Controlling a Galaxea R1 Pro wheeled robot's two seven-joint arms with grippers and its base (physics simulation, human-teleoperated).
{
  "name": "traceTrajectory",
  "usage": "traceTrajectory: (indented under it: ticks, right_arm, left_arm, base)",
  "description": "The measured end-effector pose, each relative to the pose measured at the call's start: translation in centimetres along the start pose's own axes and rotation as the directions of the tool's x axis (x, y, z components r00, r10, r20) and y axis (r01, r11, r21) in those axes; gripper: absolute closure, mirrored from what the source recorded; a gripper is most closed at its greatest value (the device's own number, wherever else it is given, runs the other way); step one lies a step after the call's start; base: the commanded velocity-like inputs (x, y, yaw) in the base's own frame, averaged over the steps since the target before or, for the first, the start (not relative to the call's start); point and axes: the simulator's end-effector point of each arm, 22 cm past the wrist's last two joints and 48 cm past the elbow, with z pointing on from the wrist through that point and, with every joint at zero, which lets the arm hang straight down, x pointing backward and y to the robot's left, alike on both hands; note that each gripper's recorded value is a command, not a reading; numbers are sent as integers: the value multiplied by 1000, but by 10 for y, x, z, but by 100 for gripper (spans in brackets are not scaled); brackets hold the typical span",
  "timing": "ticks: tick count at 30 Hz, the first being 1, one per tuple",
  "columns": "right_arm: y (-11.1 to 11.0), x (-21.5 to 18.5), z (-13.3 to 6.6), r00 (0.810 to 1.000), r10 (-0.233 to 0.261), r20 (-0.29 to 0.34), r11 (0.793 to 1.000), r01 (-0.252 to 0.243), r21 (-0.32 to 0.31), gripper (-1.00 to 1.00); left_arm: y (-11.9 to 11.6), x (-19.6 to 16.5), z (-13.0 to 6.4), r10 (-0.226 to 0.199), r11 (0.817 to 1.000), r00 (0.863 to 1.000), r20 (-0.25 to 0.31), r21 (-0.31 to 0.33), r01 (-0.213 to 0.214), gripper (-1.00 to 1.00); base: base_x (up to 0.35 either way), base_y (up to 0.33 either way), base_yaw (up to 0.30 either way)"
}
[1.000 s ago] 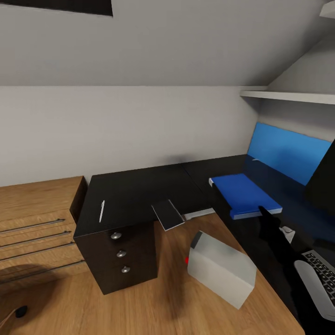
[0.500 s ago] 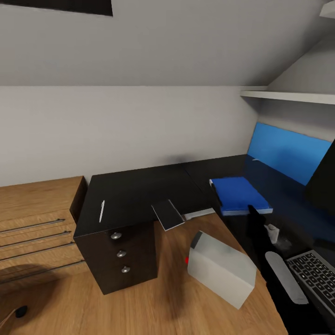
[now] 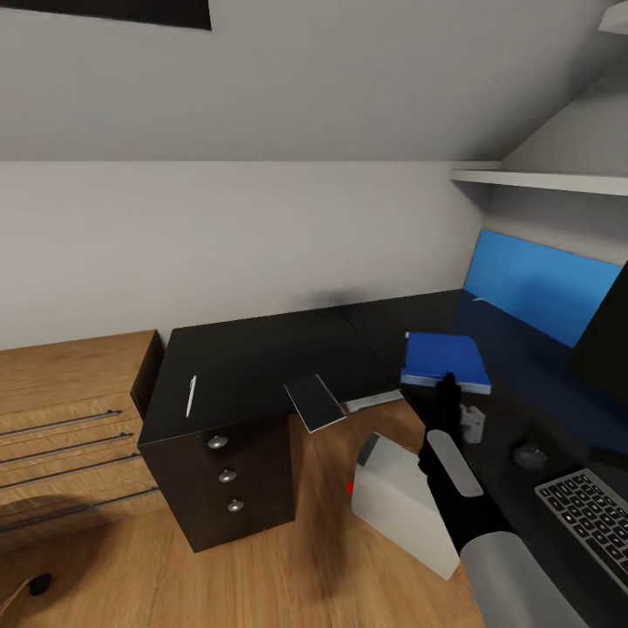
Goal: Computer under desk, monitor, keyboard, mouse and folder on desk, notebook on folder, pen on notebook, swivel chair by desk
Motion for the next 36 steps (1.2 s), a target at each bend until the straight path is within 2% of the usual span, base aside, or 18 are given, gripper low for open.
traceTrajectory:
  ticks: [6, 14, 24, 36]
  right_arm:
    - [-9, 9, -8, 1000, -21, 14, 1000, 21, 13, 100]
    - [-15, 13, -11, 1000, -23, 11, 999, 22, 23, 100]
    - [-16, 15, -11, 1000, -20, 4, 999, 19, 27, 100]
    - [-16, 13, -11, 1000, -20, 10, 999, 19, 26, 100]
  left_arm:
    - [0, 0, 0, 0, 1000, 1000, 0, 0, 0, -100]
    - [0, -1, 0, -1, 1000, 1000, 3, 0, 1, -100]
    - [0, -1, 0, -2, 1000, 1000, 4, 0, 2, -100]
    - [0, -1, 0, -3, 1000, 1000, 6, 0, 3, -100]
  base:
    - [0, 0, -51]
    - [0, 0, -175]
    - [0, 0, -22]
    - [34, 0, -113]
